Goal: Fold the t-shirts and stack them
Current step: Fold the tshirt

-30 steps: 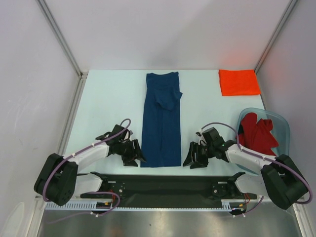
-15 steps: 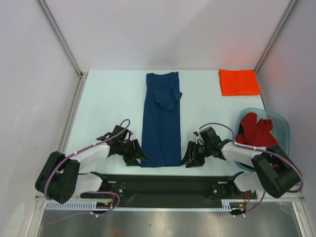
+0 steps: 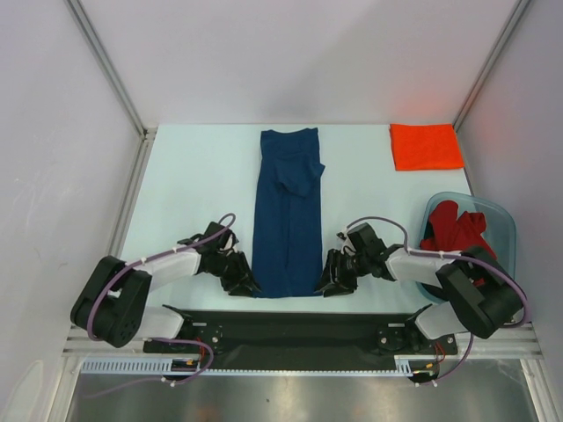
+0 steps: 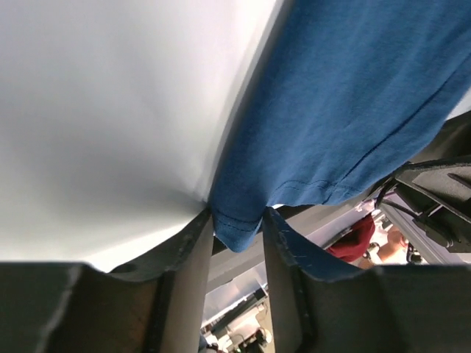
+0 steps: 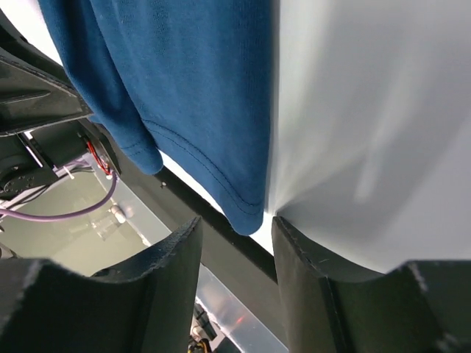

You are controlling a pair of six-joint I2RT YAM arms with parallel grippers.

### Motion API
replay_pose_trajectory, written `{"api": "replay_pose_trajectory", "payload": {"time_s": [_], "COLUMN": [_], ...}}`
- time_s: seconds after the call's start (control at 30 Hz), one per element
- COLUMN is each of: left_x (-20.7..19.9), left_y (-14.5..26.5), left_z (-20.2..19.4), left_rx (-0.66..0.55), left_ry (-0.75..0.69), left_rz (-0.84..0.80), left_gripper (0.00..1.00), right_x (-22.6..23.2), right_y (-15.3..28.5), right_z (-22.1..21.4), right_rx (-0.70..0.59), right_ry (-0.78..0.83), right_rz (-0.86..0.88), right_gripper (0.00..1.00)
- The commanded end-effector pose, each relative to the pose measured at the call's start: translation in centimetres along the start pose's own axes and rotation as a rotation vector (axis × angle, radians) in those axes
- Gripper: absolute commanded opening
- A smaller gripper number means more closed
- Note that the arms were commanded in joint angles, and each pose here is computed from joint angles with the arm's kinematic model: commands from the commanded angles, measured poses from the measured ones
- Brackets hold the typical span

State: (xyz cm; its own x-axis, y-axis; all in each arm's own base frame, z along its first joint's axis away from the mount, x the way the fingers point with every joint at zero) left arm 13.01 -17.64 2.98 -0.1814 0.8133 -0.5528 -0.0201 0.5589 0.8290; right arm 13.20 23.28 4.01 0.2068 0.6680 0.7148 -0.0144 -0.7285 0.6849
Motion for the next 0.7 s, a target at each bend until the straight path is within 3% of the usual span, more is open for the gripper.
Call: {"api": "replay_pose_trajectory", "payload": {"time_s": [0.0,0.13,0.17,0.2,0.27,0.33,0.67], "left_x": [4.6,4.8,4.9,5.0,5.2,5.6,4.8], "left_y": [-1.0,-1.0,-1.1,-1.0,-1.0,-0.9,-0.5], "left_z": [-0.5,-0.3,-0.3,-0.1,-0.3,-0.6,-4.4], "left_rx": [-0.007,-0.007,-0.002,-0.006,0.001,0.006,0.014], "left_ry": [-0.015,-0.024,-0.025,-0.031,-0.034,-0.041,-0.066], "left_rz": [0.217,0.235,0.243,0.25,0.262,0.281,0.294], "left_gripper": [0.38,0.27,0.23,0.12,0.01,0.0,0.0], "right_x": [-1.3,-1.8,-1.8,-1.9,-2.0,-2.1,-2.7], "right_y": [-0.7,-0.9,-1.0,-1.1,-1.2,-1.4,0.2], "right_z": [1.0,1.1,1.1,1.1,0.8,0.6,-4.2], "right_rx": [-0.055,-0.06,-0.061,-0.056,-0.042,-0.03,-0.006], "right_ry": [-0.013,-0.035,-0.038,-0.041,-0.029,-0.018,0.029], "right_rz": [-0.08,-0.1,-0.101,-0.104,-0.111,-0.123,-0.171], "right_gripper": [0.48,0.38,0.35,0.32,0.18,0.0,0.0]}}
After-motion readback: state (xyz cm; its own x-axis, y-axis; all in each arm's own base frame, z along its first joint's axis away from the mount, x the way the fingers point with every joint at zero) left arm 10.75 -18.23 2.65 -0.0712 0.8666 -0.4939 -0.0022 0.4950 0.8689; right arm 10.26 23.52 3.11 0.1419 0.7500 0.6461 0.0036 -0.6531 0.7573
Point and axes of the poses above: each gripper's point midway between its finger pads, its own y axis back along the fingers, its own x axis along the line the jaws close on, z = x × y, the point moved 2 cm from there along y, back along the fingers, and after that the axes turned 9 degrees about -y, right-handed, at the moved point
